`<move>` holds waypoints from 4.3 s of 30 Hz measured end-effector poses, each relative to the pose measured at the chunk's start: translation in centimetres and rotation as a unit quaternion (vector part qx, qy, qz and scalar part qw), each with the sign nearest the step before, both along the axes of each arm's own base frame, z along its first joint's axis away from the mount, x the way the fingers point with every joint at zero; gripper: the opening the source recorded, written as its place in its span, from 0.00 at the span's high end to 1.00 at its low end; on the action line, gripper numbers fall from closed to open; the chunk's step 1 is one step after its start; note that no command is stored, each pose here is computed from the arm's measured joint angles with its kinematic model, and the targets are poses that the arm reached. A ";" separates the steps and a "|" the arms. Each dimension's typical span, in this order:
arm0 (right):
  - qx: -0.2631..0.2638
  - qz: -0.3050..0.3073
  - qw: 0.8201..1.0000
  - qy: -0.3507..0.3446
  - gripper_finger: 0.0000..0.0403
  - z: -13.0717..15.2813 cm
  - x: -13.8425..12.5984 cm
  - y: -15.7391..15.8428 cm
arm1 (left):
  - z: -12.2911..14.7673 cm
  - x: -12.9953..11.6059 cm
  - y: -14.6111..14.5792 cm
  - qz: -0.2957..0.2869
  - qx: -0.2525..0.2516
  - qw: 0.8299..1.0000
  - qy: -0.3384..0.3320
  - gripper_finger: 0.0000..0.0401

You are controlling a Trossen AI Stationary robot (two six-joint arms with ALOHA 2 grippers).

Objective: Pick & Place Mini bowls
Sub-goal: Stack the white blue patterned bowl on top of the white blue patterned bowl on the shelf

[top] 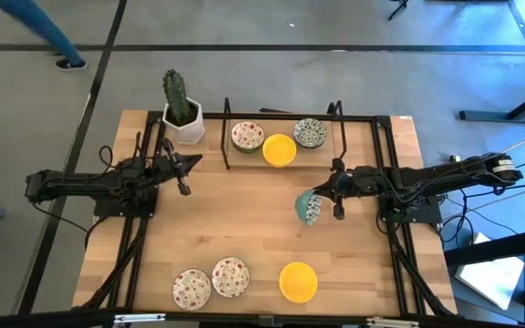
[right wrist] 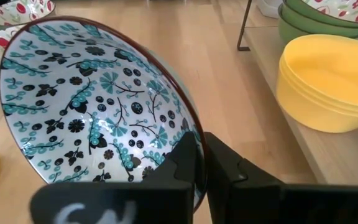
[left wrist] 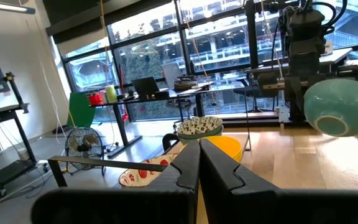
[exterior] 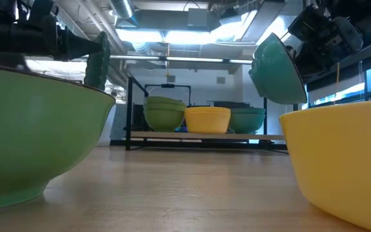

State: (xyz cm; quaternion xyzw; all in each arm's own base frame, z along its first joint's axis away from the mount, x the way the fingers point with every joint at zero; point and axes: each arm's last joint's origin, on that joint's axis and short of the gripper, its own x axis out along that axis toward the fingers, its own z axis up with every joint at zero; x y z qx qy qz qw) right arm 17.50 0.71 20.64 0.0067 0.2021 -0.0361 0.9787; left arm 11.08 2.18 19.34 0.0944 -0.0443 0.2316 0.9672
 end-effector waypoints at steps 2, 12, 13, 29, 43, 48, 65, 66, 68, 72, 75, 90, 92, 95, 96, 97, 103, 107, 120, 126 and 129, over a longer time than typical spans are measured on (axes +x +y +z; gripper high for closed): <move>0.000 0.000 1.000 0.000 0.96 0.0 0.0 0.0 | 0.0 0.0 0.0 0.000 0.000 1.000 0.000 0.99; 0.001 -0.009 1.000 0.004 0.96 -0.1 0.0 0.0 | 0.0 0.0 0.0 0.000 0.000 1.000 0.000 0.99; 0.001 -0.009 1.000 0.003 0.96 -0.1 0.0 0.0 | 0.0 0.0 0.0 0.000 0.000 1.000 0.000 0.99; 0.003 -0.010 1.000 0.007 0.96 -0.2 -0.1 0.0 | 0.0 0.0 0.0 0.000 0.000 1.000 0.000 0.99; 0.006 -0.012 0.999 0.032 0.96 -1.1 0.5 0.0 | 0.0 0.0 0.0 0.000 0.000 1.000 0.000 0.99; 0.006 -0.012 0.999 0.035 0.96 -1.3 0.9 0.0 | 0.0 0.0 0.0 0.001 0.000 1.000 0.000 0.99; -0.006 -0.015 1.000 0.009 0.96 -0.9 1.2 0.0 | 0.0 0.0 0.0 0.001 0.001 1.000 0.000 0.99; -0.011 -0.023 1.000 0.002 0.96 -0.8 1.2 -0.1 | 0.0 0.0 0.0 0.001 0.001 1.000 0.001 0.99; -0.023 -0.049 0.998 -0.021 0.96 -0.4 1.4 -0.3 | 0.0 0.0 0.0 0.001 0.001 1.000 0.001 0.99; -0.027 -0.089 0.994 -0.061 0.96 2.2 2.1 -1.3 | 0.0 0.0 0.0 0.001 0.001 1.000 0.000 0.99; -0.038 -0.107 0.990 -0.083 0.96 4.9 2.6 -2.2 | 0.0 0.0 0.0 0.001 0.000 1.000 -0.001 0.99; -0.052 -0.247 0.958 0.134 0.96 19.1 6.7 -10.9 | 0.0 0.0 0.0 0.001 0.000 1.000 -0.001 0.99; -0.026 -0.248 0.951 0.183 0.96 19.7 7.4 -12.7 | 0.0 0.0 0.0 0.001 0.000 1.000 -0.001 0.99; 0.022 -0.243 0.937 0.250 0.96 19.6 8.4 -15.5 | 0.0 0.0 0.0 0.001 0.000 1.000 -0.001 0.99; 0.036 -0.240 0.931 0.273 0.96 19.4 8.6 -16.3 | 0.0 0.0 0.0 0.001 0.000 1.000 -0.001 0.99; 0.050 -0.236 0.925 0.295 0.96 19.1 8.9 -17.1 | 0.0 0.0 0.0 0.001 0.000 1.000 -0.001 0.99; 0.127 -0.222 0.881 0.399 0.96 16.1 9.6 -21.4 | 0.0 0.0 0.0 0.001 0.000 1.000 -0.001 0.99; 0.147 -0.236 0.864 0.421 0.96 14.3 9.4 -23.7 | 0.0 0.0 0.0 0.001 0.000 1.000 0.000 0.99; 0.215 -0.253 0.828 0.451 0.96 10.9 8.9 -27.0 | 0.0 0.0 0.1 0.015 0.006 1.000 0.004 0.99; 0.222 -0.250 0.820 0.465 0.96 9.6 9.4 -27.6 | 0.0 0.0 0.1 0.014 0.003 1.000 0.002 0.99; 0.223 -0.249 0.818 0.468 0.96 9.3 9.5 -27.7 | 0.0 0.0 0.1 0.013 0.003 1.000 0.002 0.99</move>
